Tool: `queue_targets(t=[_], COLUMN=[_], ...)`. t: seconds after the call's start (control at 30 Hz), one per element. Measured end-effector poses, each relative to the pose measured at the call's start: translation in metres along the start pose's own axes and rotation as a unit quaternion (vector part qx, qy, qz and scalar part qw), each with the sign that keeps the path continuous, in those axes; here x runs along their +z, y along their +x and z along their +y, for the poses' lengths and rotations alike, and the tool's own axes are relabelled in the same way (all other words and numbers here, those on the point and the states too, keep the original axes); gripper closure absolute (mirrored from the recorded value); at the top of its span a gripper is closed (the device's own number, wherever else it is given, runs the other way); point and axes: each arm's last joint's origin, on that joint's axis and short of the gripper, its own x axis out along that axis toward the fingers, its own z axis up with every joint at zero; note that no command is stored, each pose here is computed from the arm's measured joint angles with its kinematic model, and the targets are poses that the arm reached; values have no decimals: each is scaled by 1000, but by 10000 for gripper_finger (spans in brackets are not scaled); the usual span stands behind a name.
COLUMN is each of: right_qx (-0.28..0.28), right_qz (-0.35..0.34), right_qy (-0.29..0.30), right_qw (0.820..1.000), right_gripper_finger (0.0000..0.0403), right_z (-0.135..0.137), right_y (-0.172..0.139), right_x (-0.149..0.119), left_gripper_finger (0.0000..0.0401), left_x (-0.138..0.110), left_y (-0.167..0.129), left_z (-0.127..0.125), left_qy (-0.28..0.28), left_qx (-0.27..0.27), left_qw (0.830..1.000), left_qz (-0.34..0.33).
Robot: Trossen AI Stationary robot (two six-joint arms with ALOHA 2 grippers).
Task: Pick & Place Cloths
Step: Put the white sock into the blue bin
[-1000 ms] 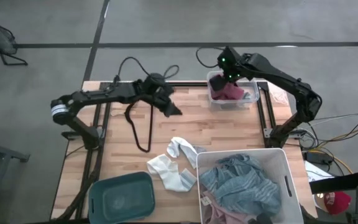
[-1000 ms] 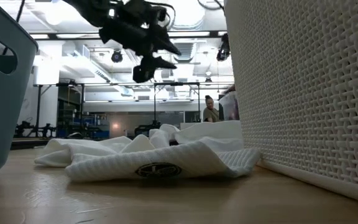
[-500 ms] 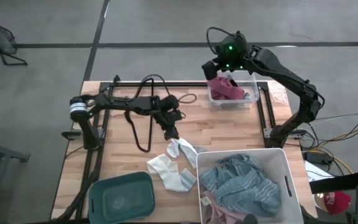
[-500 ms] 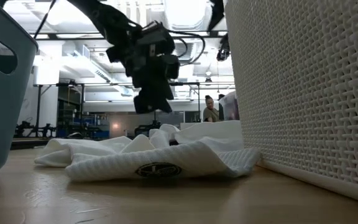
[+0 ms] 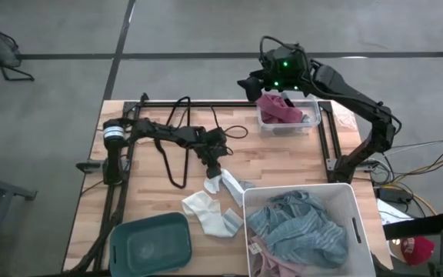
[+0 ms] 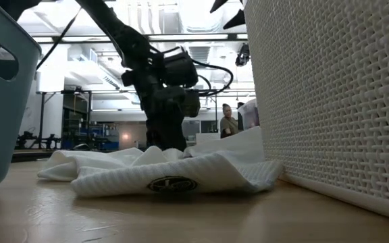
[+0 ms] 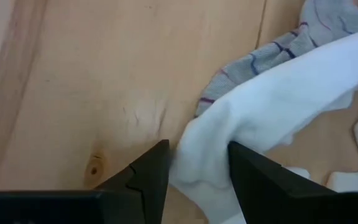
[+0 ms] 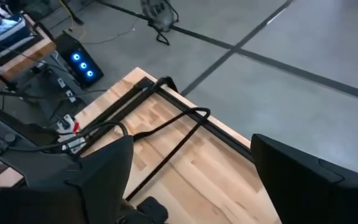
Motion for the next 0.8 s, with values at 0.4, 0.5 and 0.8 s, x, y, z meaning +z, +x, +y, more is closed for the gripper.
queue_targets(t=[0.4, 0.5, 0.8], right_qx=[-7, -8, -5], right_qz=[8, 9, 11], right_qy=[17, 26, 20], right_qw=[1000, 1000, 1000], right_gripper_finger=[131, 143, 175], right_z=[-1, -1, 1], right_y=[8, 9, 9], right_x=[-3, -4, -5], left_gripper_finger=[379, 384, 394], left_x=[1, 4, 1], left_y=[12, 5, -70], left_z=[10, 14, -3], left_qy=[-4, -10, -16], left_qx=[-18, -20, -10], left_qw=[1000, 1000, 1000], left_qz=[-5, -15, -22])
